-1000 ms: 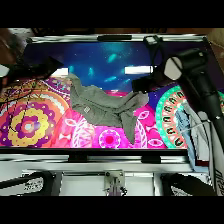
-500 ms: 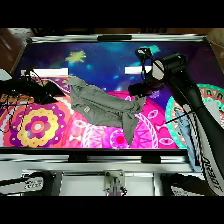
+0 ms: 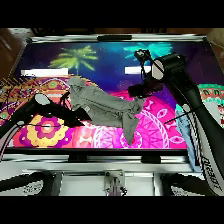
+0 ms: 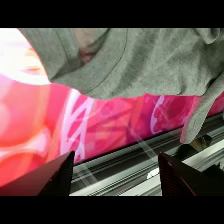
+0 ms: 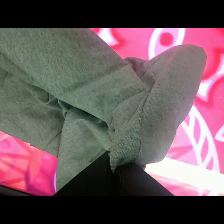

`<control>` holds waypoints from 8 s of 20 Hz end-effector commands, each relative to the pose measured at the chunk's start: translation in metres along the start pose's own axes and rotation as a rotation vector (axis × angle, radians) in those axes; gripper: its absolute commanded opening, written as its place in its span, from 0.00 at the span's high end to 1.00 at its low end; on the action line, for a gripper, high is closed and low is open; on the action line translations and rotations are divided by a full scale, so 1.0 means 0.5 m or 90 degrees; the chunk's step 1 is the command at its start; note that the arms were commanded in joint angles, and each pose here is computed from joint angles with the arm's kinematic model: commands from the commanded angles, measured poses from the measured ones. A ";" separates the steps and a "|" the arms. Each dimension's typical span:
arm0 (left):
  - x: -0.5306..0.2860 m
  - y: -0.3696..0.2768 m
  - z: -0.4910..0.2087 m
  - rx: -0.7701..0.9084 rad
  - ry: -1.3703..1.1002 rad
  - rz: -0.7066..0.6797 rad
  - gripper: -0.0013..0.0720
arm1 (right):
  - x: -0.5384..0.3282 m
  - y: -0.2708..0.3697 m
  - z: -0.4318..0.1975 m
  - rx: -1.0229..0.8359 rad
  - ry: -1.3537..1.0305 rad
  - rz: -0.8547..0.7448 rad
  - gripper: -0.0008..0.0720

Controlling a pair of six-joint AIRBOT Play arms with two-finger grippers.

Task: Fold the shirts.

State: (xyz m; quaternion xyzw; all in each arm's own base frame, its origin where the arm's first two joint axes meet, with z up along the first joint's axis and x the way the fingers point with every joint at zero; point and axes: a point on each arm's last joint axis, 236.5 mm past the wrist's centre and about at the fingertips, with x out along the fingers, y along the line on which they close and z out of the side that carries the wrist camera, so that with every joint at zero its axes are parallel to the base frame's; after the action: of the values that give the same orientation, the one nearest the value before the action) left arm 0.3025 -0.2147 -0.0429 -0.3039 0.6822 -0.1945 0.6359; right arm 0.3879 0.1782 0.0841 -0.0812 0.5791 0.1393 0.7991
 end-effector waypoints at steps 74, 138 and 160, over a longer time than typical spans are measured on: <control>-0.382 0.345 0.005 -0.091 -0.108 0.176 0.31 | -0.024 -0.175 -0.069 0.029 0.181 0.082 0.20; -1.123 -0.509 -0.464 0.494 -1.181 0.039 0.94 | -0.996 -0.157 -0.269 0.083 -0.883 -0.218 0.90; -0.516 0.029 0.518 0.099 -0.670 0.072 0.94 | 0.117 -0.381 0.263 0.303 -0.387 0.051 0.90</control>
State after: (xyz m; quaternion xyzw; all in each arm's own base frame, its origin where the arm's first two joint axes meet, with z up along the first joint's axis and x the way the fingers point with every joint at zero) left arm 0.4999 0.0019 0.1367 -0.2508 0.3249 -0.0513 0.9104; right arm 0.5321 0.0474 0.0660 0.1260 0.4239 0.0660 0.8945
